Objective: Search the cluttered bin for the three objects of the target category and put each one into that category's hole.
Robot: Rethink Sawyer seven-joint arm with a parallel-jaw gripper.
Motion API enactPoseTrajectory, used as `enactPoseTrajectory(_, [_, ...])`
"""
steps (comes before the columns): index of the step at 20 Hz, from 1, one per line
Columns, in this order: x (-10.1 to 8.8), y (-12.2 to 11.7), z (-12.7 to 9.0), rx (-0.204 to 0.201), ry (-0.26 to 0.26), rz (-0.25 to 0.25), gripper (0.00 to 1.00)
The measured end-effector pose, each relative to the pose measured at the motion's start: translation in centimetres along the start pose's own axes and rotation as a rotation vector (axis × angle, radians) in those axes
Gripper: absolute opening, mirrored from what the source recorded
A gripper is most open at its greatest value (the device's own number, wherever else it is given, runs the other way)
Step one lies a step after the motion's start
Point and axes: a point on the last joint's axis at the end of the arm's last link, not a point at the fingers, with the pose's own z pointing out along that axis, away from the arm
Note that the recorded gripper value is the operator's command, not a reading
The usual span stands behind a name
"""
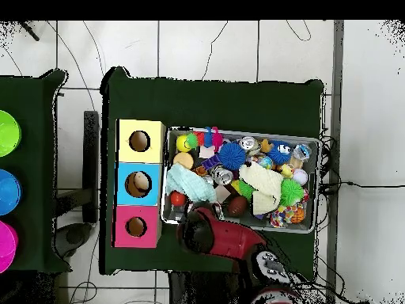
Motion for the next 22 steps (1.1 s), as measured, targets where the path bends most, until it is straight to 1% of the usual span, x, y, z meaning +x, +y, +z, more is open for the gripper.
enactPoseTrajectory(1, [-0.1,-0.2,-1.2,-0.002,0.018,0.005,0.0])
enactPoseTrajectory(2, [-0.2,-0.4,-1.9,-0.004,0.03,0.008,0.0])
enactPoseTrajectory(4, [-0.8,-1.7,-5.1,-0.007,0.071,0.032,0.0])
enactPoseTrajectory(7, [-1.5,-3.1,-7.3,-0.006,0.082,0.057,0.0])
enactPoseTrajectory(9, [-2.0,-4.0,-8.2,-0.004,0.078,0.073,0.0])
enactPoseTrajectory(10, [-2.5,-5.1,-9.1,-0.003,0.072,0.093,0.0])
enactPoseTrajectory(14, [-3.6,-7.4,-10.5,-0.008,0.063,0.135,0.0])
enactPoseTrajectory(15, [-4.2,-8.6,-11.0,-0.013,0.063,0.155,0.0])
enactPoseTrajectory(17, [-5.0,-9.8,-11.5,-0.02,0.067,0.174,0.0])
enactPoseTrajectory(18, [-6.0,-11.2,-11.9,-0.03,0.074,0.194,0.0])
enactPoseTrajectory(22, [-7.8,-13.4,-12.3,-0.051,0.077,0.221,0.0])
